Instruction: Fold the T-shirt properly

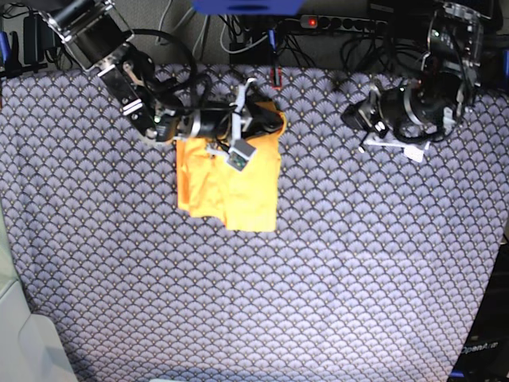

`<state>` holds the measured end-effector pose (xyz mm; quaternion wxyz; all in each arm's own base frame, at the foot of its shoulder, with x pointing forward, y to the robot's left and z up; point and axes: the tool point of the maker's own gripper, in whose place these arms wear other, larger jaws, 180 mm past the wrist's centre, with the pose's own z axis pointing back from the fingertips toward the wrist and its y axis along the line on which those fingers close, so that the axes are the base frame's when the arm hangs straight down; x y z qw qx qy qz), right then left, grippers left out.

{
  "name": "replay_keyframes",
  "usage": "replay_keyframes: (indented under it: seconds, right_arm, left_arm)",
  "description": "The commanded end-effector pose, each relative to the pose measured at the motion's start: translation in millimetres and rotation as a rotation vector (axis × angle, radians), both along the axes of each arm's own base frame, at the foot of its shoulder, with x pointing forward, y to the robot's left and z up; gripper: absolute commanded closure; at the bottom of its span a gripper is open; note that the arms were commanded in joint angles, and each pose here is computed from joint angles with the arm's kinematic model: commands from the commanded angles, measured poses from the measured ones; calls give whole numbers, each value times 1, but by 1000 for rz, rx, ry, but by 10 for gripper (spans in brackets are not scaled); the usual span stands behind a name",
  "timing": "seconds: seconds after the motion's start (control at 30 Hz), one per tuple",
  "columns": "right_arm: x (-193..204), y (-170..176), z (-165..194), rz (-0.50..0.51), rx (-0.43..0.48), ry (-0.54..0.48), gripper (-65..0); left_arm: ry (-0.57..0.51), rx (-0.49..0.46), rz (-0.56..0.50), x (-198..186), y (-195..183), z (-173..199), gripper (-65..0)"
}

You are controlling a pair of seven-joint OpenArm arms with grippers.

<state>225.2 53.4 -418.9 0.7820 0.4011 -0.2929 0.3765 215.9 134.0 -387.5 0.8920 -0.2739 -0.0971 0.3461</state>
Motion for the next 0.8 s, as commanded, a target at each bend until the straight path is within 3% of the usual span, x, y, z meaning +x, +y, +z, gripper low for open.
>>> replay_keyframes:
  seconds: [0.0, 0.17, 0.37, 0.63, 0.77]
  right_arm:
    - [2, -2, -1, 18, -28, -11, -19]
    - [5, -8, 17, 57, -49, -76, -19]
    - [15, -12, 66, 124, -88, -238, -19]
    - [60, -49, 85, 41, -176, -319, -19]
    - [74, -79, 69, -33, -222, -275, -19]
  left_arm:
    - [-17, -15, -15, 2, -2, 8, 0]
    - [-18, -13, -12, 3, -1, 8, 0]
    - [-14, -12, -10, 2, 0, 6, 0]
    - [-6, -8, -17, -1, 1, 6, 0]
    - [-4, 14, -14, -1, 5, 3, 0]
